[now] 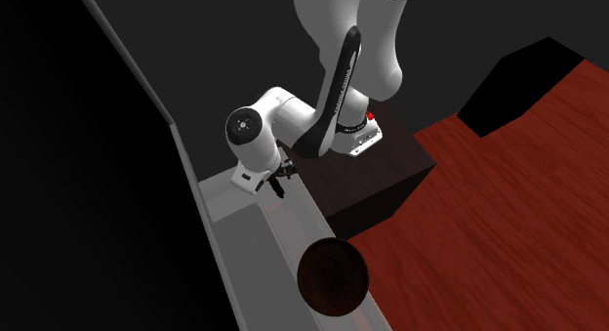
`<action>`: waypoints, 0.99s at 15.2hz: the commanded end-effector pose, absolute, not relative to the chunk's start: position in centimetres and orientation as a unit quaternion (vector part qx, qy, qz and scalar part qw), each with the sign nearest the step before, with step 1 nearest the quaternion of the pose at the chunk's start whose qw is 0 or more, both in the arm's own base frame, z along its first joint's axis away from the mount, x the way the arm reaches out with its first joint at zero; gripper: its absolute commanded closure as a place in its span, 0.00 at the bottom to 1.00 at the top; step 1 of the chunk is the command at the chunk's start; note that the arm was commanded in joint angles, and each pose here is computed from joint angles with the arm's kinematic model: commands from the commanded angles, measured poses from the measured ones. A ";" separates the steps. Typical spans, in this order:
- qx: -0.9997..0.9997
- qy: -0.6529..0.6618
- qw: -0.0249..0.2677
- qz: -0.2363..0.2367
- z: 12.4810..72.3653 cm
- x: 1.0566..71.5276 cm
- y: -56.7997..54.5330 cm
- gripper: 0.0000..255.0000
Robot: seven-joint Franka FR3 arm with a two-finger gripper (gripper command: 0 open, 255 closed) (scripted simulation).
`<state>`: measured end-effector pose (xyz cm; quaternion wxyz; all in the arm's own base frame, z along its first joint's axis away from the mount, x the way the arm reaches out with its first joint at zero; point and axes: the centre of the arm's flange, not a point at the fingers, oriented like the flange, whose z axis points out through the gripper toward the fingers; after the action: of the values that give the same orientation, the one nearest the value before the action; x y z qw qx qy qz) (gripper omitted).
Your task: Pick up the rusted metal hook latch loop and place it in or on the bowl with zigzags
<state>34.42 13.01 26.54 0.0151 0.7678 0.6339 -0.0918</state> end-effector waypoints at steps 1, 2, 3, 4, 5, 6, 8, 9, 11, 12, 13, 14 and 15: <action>0.768 0.634 0.015 -0.092 26.4 34.4 13.0 0.00; 0.768 0.634 0.015 -0.092 26.4 34.4 13.0 0.00; 0.768 0.634 0.015 -0.092 26.4 34.4 13.0 0.00; 0.768 0.634 0.015 -0.092 26.4 34.4 13.0 0.00; 0.768 0.634 0.015 -0.092 26.4 34.4 13.0 0.00; 0.768 0.634 0.015 -0.092 26.4 34.4 13.0 0.00; 0.768 0.634 0.015 -0.092 26.4 34.4 13.0 1.00; 0.768 0.634 0.015 -0.092 26.4 34.4 13.0 1.00; 0.768 0.634 0.015 -0.092 26.4 34.4 13.0 1.00; 0.768 0.634 0.015 -0.092 26.4 34.4 13.0 1.00; 0.768 0.634 0.015 -0.092 26.4 34.4 13.0 1.00; 0.768 0.634 0.015 -0.092 26.4 34.4 13.0 1.00; 0.768 0.634 0.015 -0.092 26.4 34.4 13.0 1.00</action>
<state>34.45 13.00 26.40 0.0153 0.7677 0.6340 -0.0913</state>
